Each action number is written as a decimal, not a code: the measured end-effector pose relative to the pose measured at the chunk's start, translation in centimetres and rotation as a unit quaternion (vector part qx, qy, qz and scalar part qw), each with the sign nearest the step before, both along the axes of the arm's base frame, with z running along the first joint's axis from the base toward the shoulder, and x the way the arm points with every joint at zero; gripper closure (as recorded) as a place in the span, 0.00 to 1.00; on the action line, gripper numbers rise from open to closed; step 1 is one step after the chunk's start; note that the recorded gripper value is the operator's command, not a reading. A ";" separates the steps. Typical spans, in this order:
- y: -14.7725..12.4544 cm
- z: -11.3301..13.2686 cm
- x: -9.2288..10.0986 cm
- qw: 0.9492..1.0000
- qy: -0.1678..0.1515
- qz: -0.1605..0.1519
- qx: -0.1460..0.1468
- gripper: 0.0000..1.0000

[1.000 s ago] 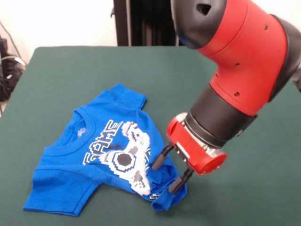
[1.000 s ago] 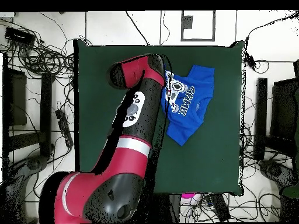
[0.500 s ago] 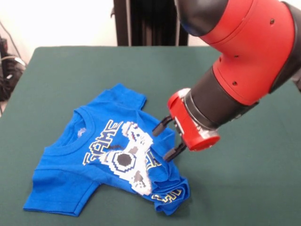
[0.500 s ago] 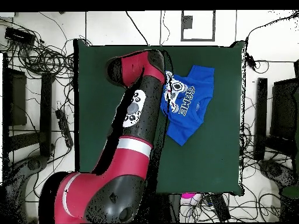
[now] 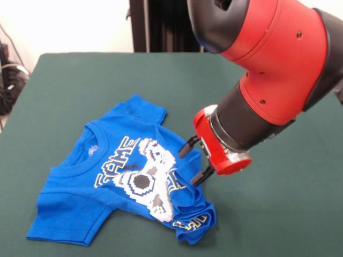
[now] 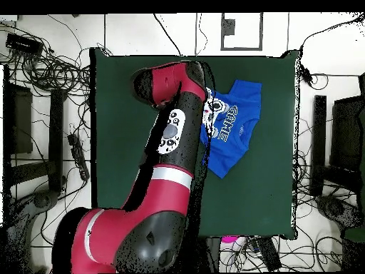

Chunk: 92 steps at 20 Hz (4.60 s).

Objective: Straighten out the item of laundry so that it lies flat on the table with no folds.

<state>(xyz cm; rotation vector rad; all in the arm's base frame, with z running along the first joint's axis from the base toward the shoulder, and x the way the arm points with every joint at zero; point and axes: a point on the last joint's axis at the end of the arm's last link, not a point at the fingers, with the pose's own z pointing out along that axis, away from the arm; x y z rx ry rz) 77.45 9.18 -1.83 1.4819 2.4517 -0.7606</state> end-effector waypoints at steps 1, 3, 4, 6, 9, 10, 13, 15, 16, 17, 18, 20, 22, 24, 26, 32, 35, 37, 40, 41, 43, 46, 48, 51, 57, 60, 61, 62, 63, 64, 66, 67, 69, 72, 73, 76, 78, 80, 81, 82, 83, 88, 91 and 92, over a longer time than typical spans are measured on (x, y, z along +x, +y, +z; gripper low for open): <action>0.1 -0.1 0.0 1.000 0.000 0.000 0.003 0.00; 0.3 -0.2 -0.1 1.000 0.001 0.000 0.006 0.00; 0.4 -0.3 -0.1 1.000 0.001 0.000 0.007 0.00; 0.6 -0.4 -0.1 1.000 0.001 -0.001 0.010 0.00; 0.9 -0.5 -0.1 1.000 0.001 -0.001 0.015 0.00; 1.0 -0.6 -0.1 1.000 0.001 -0.001 0.017 0.00; 1.2 -0.7 0.2 1.000 -0.009 0.004 0.022 0.00; 1.5 -0.7 0.6 0.999 -0.021 0.011 0.026 0.00; 1.5 -0.7 0.7 0.999 -0.025 0.013 0.028 0.00; 1.6 -0.6 0.8 0.999 -0.030 0.015 0.030 0.00; 2.0 -0.5 1.2 0.998 -0.041 0.021 0.034 0.00; 2.2 -0.4 1.6 0.997 -0.054 0.029 0.038 0.00; 2.5 -0.3 2.1 0.996 -0.070 0.040 0.041 0.00; 2.6 -0.4 2.3 0.995 -0.078 0.045 0.043 0.00; 2.7 -0.6 2.5 0.994 -0.088 0.051 0.046 0.00; 3.2 -1.0 2.6 0.992 -0.096 0.054 0.056 0.00; 3.6 -1.3 2.5 0.992 -0.096 0.054 0.062 0.00; 3.7 -1.4 2.5 0.992 -0.096 0.053 0.064 0.00; 4.1 -1.6 2.4 0.992 -0.094 0.050 0.073 0.00; 4.3 -1.7 2.2 0.991 -0.093 0.048 0.078 0.00; 4.5 -1.7 2.1 0.991 -0.092 0.045 0.085 0.00; 4.8 -1.8 1.8 0.991 -0.089 0.040 0.094 0.00; 4.9 -1.8 1.5 0.991 -0.086 0.037 0.097 0.00; 4.9 -1.8 1.1 0.991 -0.082 0.032 0.101 0.00; 4.3 -2.5 0.2 0.991 -0.088 0.043 0.094 0.00; 3.9 -2.9 0.0 0.989 -0.107 0.081 0.068 0.00; 3.8 -2.9 0.0 0.988 -0.111 0.090 0.063 0.00; 3.7 -2.9 0.0 0.987 -0.116 0.101 0.056 0.00; 3.5 -3.0 0.1 0.983 -0.129 0.126 0.041 0.00; 3.4 -3.0 0.1 0.981 -0.132 0.133 0.037 0.00; 3.3 -3.2 0.3 0.977 -0.144 0.155 0.026 0.00; 3.4 -3.3 0.3 0.976 -0.148 0.160 0.025 0.00; 3.5 -3.3 0.3 0.974 -0.153 0.166 0.024 0.00; 3.4 -3.3 0.3 0.973 -0.158 0.168 0.026 0.00; 3.3 -3.3 0.3 0.973 -0.158 0.167 0.026 0.00; 3.1 -3.6 0.1 0.974 -0.159 0.158 0.034 0.00; 2.9 -3.7 0.0 0.974 -0.159 0.154 0.037 0.00; 2.6 -4.0 -0.3 0.975 -0.160 0.147 0.041 0.00; 2.5 -4.0 -0.4 0.975 -0.160 0.146 0.042 0.00; 2.4 -4.1 -0.4 0.975 -0.161 0.144 0.044 0.00; 2.3 -4.1 -0.5 0.975 -0.163 0.141 0.046 0.00; 1.6 -3.7 -0.7 0.975 -0.177 0.112 0.073 0.00; 1.3 -3.5 -0.9 0.974 -0.183 0.099 0.087 0.00; 1.2 -3.4 -1.0 0.974 -0.186 0.093 0.093 0.00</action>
